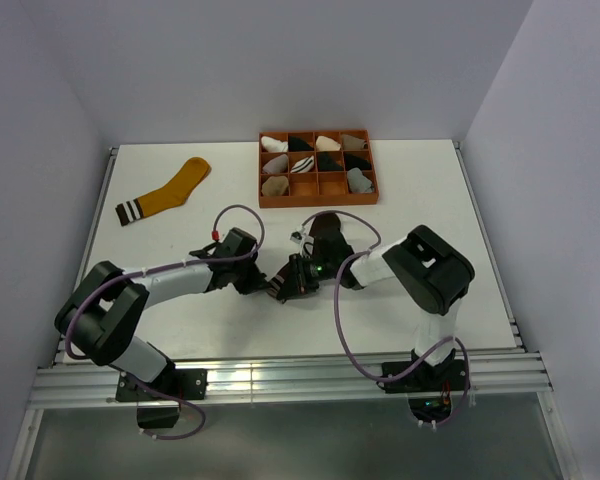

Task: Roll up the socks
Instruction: Roll the sock at the center of the board.

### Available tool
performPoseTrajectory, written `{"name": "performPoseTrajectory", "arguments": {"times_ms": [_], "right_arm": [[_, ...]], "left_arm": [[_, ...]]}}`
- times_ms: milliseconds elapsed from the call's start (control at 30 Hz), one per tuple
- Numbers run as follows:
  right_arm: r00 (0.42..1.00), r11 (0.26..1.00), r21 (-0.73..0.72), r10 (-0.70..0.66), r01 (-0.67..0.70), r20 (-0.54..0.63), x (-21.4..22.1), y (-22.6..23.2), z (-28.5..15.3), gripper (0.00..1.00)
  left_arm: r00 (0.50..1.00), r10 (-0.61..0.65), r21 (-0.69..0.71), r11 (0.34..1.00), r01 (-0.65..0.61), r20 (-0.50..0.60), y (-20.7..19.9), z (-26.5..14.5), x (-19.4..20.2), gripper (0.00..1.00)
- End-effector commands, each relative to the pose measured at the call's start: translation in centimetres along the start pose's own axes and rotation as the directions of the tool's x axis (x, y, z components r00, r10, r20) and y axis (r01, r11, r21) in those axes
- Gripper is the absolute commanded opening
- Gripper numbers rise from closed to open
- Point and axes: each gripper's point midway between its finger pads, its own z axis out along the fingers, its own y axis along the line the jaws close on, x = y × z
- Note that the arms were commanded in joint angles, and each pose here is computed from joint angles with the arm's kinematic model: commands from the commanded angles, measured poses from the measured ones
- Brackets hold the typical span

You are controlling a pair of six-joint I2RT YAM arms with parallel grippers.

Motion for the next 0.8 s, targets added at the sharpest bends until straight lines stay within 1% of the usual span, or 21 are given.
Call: {"name": "performPoseTrajectory", "arguments": {"times_ms": [0,133,167,233,267,367,467,600,700,767], "right_arm": [[0.994,0.99,0.095,-0.106,0.104,0.016,-0.4,-0.2,-0.4,0.28],[0.976,0.96,0.186,-0.217,0.208,0.03,-1.0,0.2,-0.6,0.34],[0.964,0.941,0.23,-0.262,0.247,0.037,-1.3,0.3,-0.4,0.35],[0.951,0.92,0.269,-0.307,0.285,0.04,-1.6,0.9,-0.5,0.37],[0.936,0.892,0.319,-0.35,0.32,0.039,-1.7,0.8,-0.3,0.38],[0.908,0.834,0.407,-0.419,0.372,0.029,-1.8,1.1,-0.2,0.4],[0.887,0.795,0.452,-0.461,0.404,0.017,-1.7,1.2,0.0,0.4],[0.846,0.722,0.53,-0.532,0.445,0.014,-1.7,1.5,0.4,0.4],[0.828,0.693,0.555,-0.561,0.461,0.013,-1.5,1.5,0.7,0.4],[0.818,0.66,0.588,-0.575,0.468,-0.007,-1.4,0.8,0.8,0.4]], "left_arm": [[0.999,0.017,-0.082,0.997,-0.015,0.027,0.6,-0.2,-0.8,0.04],[1.0,0.011,-0.11,0.994,-0.009,0.016,0.4,-0.5,-0.9,0.02],[1.0,0.009,-0.115,0.993,-0.008,0.013,0.4,-0.5,-0.9,0.02],[1.0,0.004,-0.124,0.992,-0.004,0.003,0.3,-0.7,-0.8,0.01],[1.0,0.004,-0.128,0.992,-0.004,-0.001,0.2,-0.6,-0.8,0.01],[1.0,0.008,-0.153,0.988,-0.01,-0.017,0.2,-0.7,-0.8,0.01],[0.999,0.008,-0.176,0.984,-0.013,-0.032,0.3,-0.8,-0.6,0.0],[0.999,-0.001,-0.185,0.983,-0.008,-0.046,0.0,-0.8,-0.6,0.0],[0.999,-0.015,-0.185,0.983,0.007,-0.04,-0.2,-1.0,-0.7,0.0],[0.999,-0.027,-0.18,0.983,0.02,-0.035,-0.4,-1.0,-0.8,0.0]]}}
